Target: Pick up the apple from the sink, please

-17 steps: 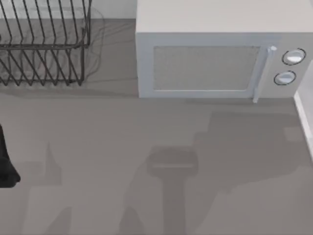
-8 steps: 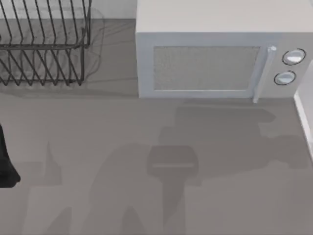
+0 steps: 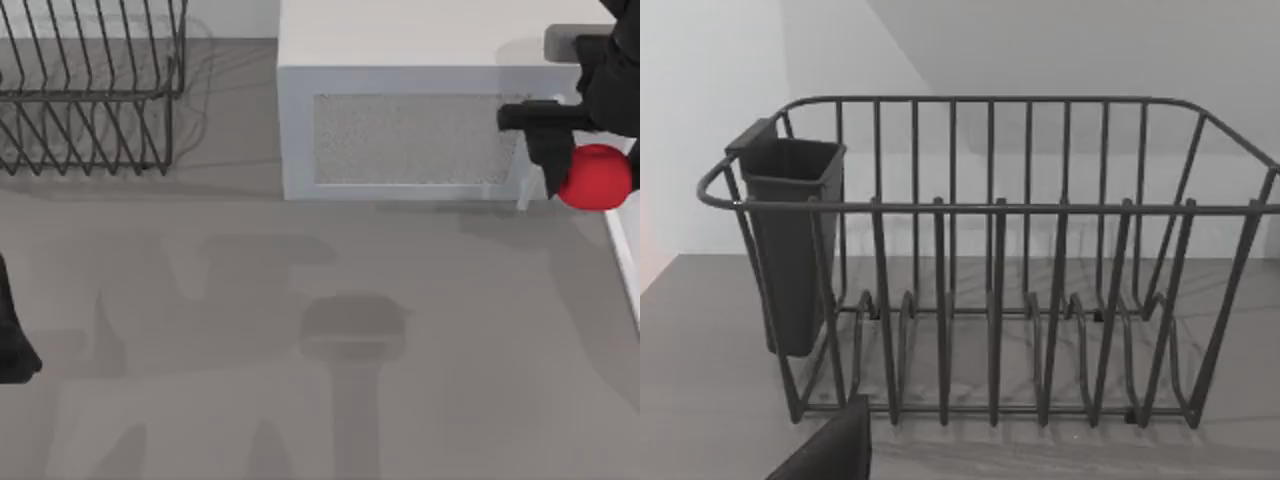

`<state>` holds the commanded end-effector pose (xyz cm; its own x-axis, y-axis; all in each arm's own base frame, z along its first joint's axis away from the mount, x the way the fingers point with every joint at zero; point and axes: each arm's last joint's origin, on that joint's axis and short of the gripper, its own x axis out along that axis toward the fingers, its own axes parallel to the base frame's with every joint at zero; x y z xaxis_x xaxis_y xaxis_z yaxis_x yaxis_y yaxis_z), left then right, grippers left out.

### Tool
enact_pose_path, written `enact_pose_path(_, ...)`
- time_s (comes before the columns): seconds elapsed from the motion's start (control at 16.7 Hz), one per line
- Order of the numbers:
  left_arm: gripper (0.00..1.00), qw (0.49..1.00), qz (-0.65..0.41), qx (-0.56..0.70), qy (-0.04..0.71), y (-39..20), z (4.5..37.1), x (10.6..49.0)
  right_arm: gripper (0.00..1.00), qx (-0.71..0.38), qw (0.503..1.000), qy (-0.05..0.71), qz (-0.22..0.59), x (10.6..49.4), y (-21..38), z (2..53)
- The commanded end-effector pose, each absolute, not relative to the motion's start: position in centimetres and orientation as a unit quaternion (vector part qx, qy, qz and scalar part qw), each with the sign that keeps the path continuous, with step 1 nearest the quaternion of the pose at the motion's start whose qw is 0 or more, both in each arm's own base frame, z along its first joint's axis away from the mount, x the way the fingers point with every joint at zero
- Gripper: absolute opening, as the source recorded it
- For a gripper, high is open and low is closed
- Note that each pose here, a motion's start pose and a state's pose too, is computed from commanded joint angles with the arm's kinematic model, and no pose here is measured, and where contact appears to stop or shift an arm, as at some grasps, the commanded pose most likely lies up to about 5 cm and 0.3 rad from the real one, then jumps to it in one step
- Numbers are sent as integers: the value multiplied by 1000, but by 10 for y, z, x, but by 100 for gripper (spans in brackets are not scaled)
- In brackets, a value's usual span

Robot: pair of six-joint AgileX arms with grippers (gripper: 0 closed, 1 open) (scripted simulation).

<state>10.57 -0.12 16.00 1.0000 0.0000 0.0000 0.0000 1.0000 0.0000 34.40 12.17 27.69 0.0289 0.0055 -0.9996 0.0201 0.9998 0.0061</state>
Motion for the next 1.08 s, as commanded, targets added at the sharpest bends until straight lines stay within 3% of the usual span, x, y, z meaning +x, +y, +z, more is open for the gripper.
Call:
enact_pose_path(0.18, 100, 1000, 0, 0, 0, -1, 160, 106, 0, 6, 708, 706, -5, 332, 153, 271)
enact_pose_path(0.66, 100, 1000, 0, 0, 0, -1, 160, 106, 0, 4, 714, 700, 0, 324, 167, 266)
enact_pose_path(1.08, 100, 1000, 0, 0, 0, -1, 160, 106, 0, -5, 708, 706, 1, 319, 180, 183)
